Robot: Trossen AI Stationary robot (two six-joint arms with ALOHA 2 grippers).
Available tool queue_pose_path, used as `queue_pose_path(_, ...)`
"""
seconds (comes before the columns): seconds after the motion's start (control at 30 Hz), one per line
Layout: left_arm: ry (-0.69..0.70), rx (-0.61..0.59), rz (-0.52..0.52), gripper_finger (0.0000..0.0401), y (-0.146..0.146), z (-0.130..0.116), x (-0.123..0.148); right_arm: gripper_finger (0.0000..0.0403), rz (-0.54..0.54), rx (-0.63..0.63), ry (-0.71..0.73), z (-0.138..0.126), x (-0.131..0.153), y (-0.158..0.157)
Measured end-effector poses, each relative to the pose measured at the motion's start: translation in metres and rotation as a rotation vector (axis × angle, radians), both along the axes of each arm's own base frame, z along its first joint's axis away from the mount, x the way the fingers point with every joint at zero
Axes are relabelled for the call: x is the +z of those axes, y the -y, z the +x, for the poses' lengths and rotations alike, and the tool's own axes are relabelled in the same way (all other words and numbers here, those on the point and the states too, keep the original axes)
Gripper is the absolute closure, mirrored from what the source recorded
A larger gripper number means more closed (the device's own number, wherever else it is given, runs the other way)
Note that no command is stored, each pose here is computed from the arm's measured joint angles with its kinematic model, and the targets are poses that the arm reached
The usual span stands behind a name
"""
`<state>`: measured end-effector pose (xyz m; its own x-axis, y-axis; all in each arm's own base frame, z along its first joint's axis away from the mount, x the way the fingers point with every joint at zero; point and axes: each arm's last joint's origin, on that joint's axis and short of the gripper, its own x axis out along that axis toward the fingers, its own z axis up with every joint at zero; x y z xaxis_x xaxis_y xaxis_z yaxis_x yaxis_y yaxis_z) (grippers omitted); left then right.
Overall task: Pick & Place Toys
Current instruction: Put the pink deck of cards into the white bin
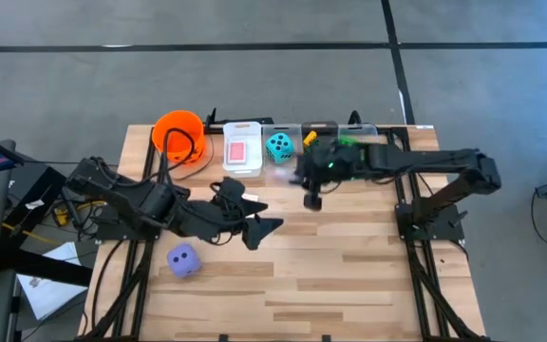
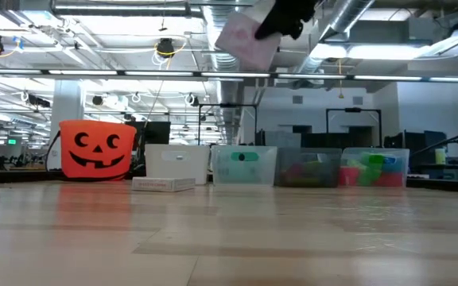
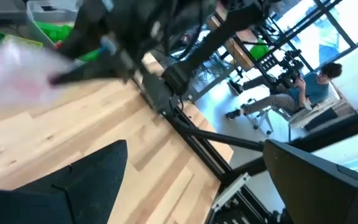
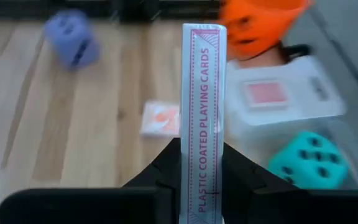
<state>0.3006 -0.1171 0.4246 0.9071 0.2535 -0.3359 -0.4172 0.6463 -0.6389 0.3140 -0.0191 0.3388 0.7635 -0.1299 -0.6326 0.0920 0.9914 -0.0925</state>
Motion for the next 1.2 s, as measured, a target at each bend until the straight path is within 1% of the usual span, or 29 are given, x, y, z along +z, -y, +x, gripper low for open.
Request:
queue_pose_path(0.07,0.002,0.014,-0.001,0.0032,-0.004,0.002,0.0,0.0341,0.016,-0.073,0.043,-0.008,0.01,0.01)
queue_pose_path(0.13,0.015,0.026,-0.011,0.0032,-0.007,0.003,0.001,0.0341,0.038,-0.124,0.079,-0.011,0.015,0.02)
queue_pose_path(0.23,0.028,0.031,0.008,0.0032,-0.011,0.006,0.003,0.0341,0.04,-0.173,0.073,-0.014,0.014,0.035)
queue_pose_path(0.3,0.028,0.031,0.033,0.0032,-0.015,0.007,0.004,0.0341,0.044,-0.193,0.082,-0.009,0.01,0.045)
queue_pose_path(0.4,0.018,0.018,0.085,0.0032,-0.021,0.01,0.005,0.0341,0.088,-0.179,0.079,0.0,0.0,0.061)
queue_pose_path(0.47,0.005,0.011,0.135,0.0032,-0.026,0.011,0.005,0.0341,0.115,-0.153,0.126,0.01,-0.004,0.07)
queue_pose_path(0.57,-0.013,0.015,0.208,0.0032,-0.035,0.011,0.008,0.0341,0.145,-0.129,0.159,0.027,-0.019,0.086)
queue_pose_path(0.63,-0.028,0.019,0.248,0.0032,-0.042,0.008,0.011,0.0341,0.179,-0.106,0.152,0.036,-0.032,0.096)
queue_pose_path(0.77,-0.044,0.058,0.286,0.0032,-0.062,0.0,0.018,0.0341,0.221,-0.071,0.168,0.062,-0.037,0.116)
queue_pose_path(0.87,-0.054,0.1,0.292,0.0032,-0.077,-0.005,0.022,0.0341,0.215,-0.034,0.191,0.087,-0.037,0.131)
queue_pose_path(0.93,-0.078,0.117,0.29,0.0032,-0.086,-0.011,0.023,0.0341,0.212,-0.044,0.2,0.104,-0.04,0.143)
queue_pose_path(1.0,-0.063,0.138,0.275,0.0032,-0.094,-0.013,0.026,0.0341,0.225,-0.069,0.211,0.119,-0.042,0.156)
queue_pose_path(1.1,-0.084,0.144,0.263,0.0032,-0.099,-0.019,0.027,0.0341,0.296,-0.144,0.188,0.137,-0.055,0.178)
queue_pose_path(1.2,-0.118,0.139,0.265,0.0032,-0.101,-0.026,0.026,0.0341,0.407,-0.253,0.12,0.146,-0.073,0.198)
